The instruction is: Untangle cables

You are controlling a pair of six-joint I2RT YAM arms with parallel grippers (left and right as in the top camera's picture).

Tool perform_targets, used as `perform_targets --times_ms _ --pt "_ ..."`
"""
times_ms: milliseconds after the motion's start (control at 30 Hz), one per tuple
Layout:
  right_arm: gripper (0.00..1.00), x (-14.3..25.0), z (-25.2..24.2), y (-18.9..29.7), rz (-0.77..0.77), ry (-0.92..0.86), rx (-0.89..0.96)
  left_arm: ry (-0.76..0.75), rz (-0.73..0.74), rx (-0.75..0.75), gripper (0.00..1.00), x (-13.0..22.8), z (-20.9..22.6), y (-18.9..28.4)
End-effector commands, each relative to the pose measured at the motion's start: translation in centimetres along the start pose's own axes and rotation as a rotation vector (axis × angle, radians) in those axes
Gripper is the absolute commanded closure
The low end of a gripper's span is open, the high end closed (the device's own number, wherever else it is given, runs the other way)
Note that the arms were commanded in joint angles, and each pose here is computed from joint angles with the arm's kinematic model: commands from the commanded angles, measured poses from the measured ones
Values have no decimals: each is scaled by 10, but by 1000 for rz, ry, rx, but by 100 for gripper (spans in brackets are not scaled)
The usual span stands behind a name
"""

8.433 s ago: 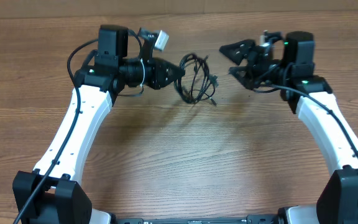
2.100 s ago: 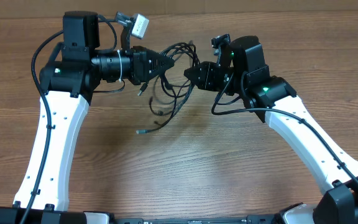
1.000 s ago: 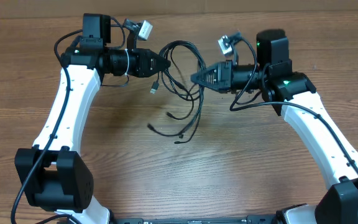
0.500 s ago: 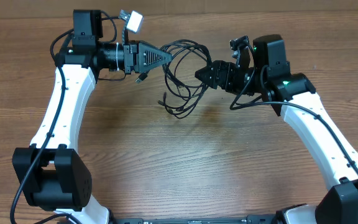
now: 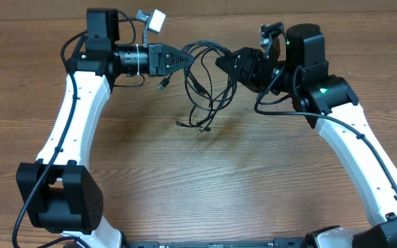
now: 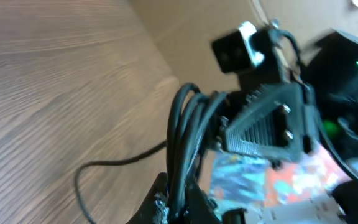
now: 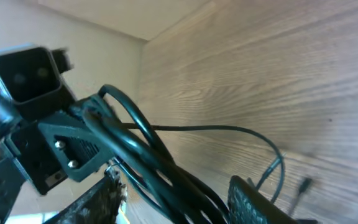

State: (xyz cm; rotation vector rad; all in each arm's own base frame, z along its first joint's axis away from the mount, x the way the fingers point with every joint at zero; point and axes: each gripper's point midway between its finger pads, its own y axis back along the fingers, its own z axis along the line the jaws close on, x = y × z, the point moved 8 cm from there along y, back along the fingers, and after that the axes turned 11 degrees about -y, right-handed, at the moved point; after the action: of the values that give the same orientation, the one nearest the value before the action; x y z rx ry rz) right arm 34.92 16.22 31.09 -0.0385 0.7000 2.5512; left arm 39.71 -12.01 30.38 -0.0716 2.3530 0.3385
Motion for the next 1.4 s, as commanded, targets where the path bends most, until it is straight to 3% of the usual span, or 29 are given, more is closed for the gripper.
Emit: perform_targets --times_ms 0,133,267,433,700,833,933,1167,1300,1367 --pt "41 -18 -15 16 -189 -81 160 47 -7 -112 96 -4 6 -2" --pt "28 -36 -42 39 -282 -146 280 79 3 -206 96 1 15 -1" --pt "26 -31 -11 37 -130 18 43 77 10 -214 96 2 15 -1" --pt "36 -13 2 6 -75 -61 16 81 32 -76 96 4 0 -12" --pt "42 -6 3 -34 -51 -139 2 139 57 -22 96 7 -10 -24" --pt "54 -10 -4 -41 -68 -183 24 152 57 2 96 6 -12 -24" --pt "55 -12 -8 -47 -66 -186 27 155 61 38 96 6 -16 -24" --pt "56 -9 -15 -75 -28 -159 21 123 75 170 96 5 -30 -28" --pt "64 -15 -4 -79 -41 -8 -64 91 72 227 96 2 -35 -27" --pt "73 -16 6 -78 -31 56 -126 90 72 228 96 2 -35 -27"
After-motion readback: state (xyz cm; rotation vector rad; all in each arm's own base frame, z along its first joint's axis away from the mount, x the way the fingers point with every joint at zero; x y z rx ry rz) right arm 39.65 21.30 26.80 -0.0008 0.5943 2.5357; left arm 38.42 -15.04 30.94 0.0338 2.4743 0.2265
